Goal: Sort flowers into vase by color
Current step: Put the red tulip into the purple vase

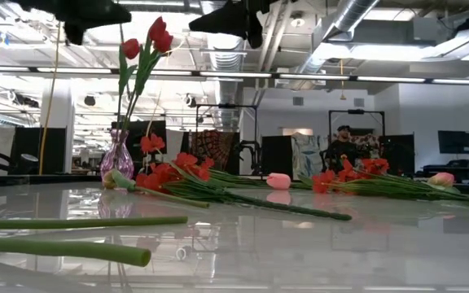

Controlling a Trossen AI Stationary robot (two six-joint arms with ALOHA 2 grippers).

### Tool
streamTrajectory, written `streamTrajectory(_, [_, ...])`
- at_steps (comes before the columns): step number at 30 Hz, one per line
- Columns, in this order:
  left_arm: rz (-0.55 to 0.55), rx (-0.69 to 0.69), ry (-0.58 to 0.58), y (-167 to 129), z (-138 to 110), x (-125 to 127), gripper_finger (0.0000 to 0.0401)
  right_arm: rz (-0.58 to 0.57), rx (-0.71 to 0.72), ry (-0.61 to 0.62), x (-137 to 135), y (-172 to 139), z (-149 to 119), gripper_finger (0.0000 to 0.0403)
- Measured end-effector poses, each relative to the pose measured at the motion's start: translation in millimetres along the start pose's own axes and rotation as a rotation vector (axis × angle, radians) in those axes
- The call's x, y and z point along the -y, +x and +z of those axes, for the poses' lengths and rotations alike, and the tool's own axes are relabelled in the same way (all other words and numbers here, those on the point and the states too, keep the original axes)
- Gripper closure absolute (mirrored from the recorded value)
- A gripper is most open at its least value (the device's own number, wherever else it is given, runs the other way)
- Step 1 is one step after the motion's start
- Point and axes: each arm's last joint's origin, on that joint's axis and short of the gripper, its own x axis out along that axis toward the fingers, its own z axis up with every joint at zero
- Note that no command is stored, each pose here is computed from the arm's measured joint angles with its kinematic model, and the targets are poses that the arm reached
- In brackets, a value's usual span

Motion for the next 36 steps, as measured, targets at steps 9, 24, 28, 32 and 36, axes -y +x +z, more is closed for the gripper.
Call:
streamTrajectory(9, [0.332, -0.005, 0.044, -10.9, -1.1, -27.9, 0.0399, -0.017, 0.001, 0.002, 5.8, 1.0, 1.3, 0.0117])
streamTrajectory(24, [0.362, -0.018, 0.025, 2.0, -7.2, -47.6, 0.0399, -0.021, 0.004, 0.004, 7.5, 1.4, 1.8, 0.0117])
streamTrajectory(28, [0.383, -0.017, 0.023, 3.1, -7.0, -51.8, 0.0399, -0.021, 0.004, 0.004, 7.5, 1.4, 1.8, 0.0117])
streamTrajectory(32, [0.385, -0.02, 0.02, 3.8, -7.1, -54.1, 0.0399, -0.019, 0.003, 0.003, 6.7, 1.3, 1.4, 0.0117])
streamTrajectory(36, [0.371, -0.029, 0.01, 6.5, -8.0, -54.9, 0.0399, -0.02, 0.001, 0.003, 6.7, 1.3, 1.2, 0.0117])
